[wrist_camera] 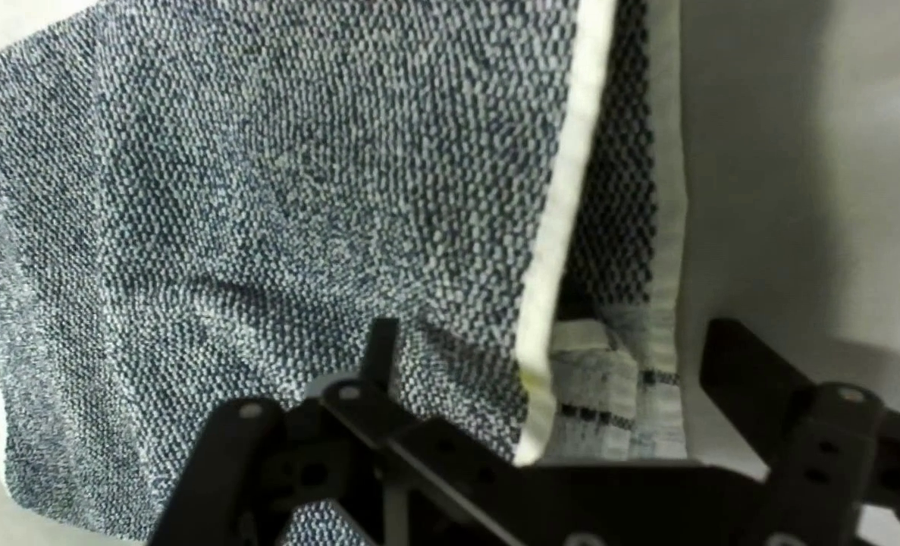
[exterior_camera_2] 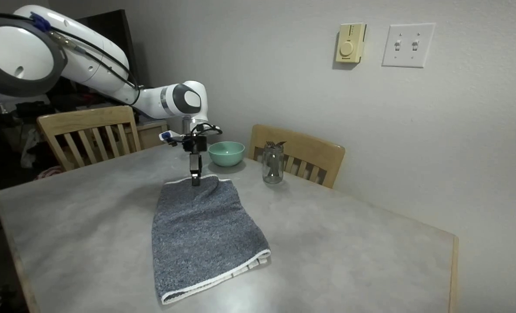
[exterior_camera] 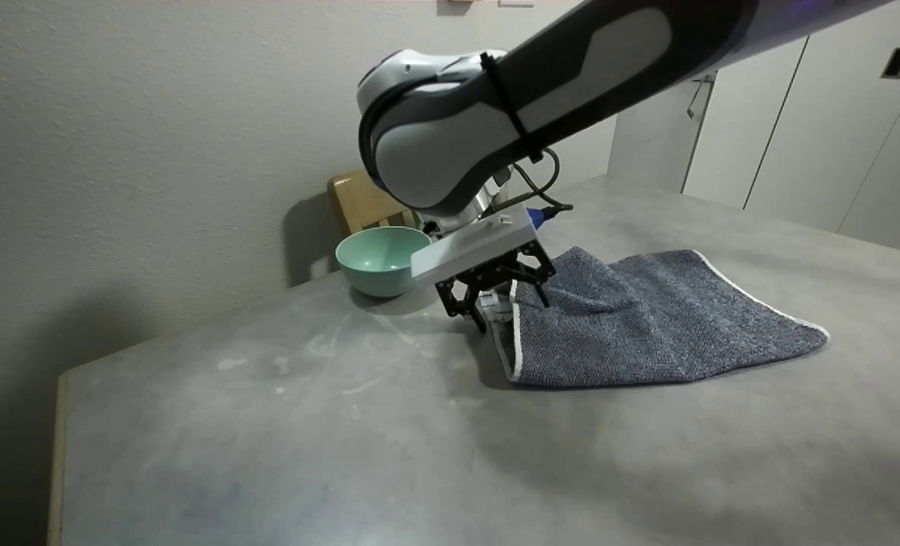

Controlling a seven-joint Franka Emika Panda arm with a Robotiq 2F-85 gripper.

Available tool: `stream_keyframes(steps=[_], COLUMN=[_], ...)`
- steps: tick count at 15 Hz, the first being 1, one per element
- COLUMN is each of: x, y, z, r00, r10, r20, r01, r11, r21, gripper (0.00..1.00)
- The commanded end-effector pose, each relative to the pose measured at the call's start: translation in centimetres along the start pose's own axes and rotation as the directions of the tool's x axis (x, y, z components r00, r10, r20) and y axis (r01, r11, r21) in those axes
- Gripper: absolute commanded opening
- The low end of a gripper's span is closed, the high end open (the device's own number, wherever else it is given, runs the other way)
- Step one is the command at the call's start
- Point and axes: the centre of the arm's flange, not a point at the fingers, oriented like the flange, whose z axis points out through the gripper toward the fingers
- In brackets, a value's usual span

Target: Unfold the towel once, fold the towel once, flip it over, unfold the towel once

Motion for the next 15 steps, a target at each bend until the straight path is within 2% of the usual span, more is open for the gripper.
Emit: stream_keyframes(steps=[1, 3, 6, 8, 10, 12, 15], x=[0.0, 0.1, 0.2, 0.3, 0.4, 0.5, 0.3], y=[1.7, 1.8, 1.9, 2.0, 1.9, 1.4, 0.5], z=[1.5, 1.2, 1.0, 1.0, 1.0, 0.5, -0.8], r00=[1.0, 1.0, 1.0, 1.0, 0.997, 0.984, 0.953], r10=[0.012, 0.006, -0.001, -0.013, -0.076, -0.175, -0.295], r20=[0.014, 0.01, 0.007, 0.009, 0.014, -0.01, -0.074], r01=[-0.012, -0.005, 0.001, 0.013, 0.075, 0.175, 0.304], r11=[1.0, 1.0, 1.0, 1.0, 0.995, 0.976, 0.934], r21=[-0.009, -0.012, -0.008, 0.005, 0.063, 0.127, 0.186], gripper=[0.75, 0.67, 0.44, 0.32, 0.16, 0.03, 0.0])
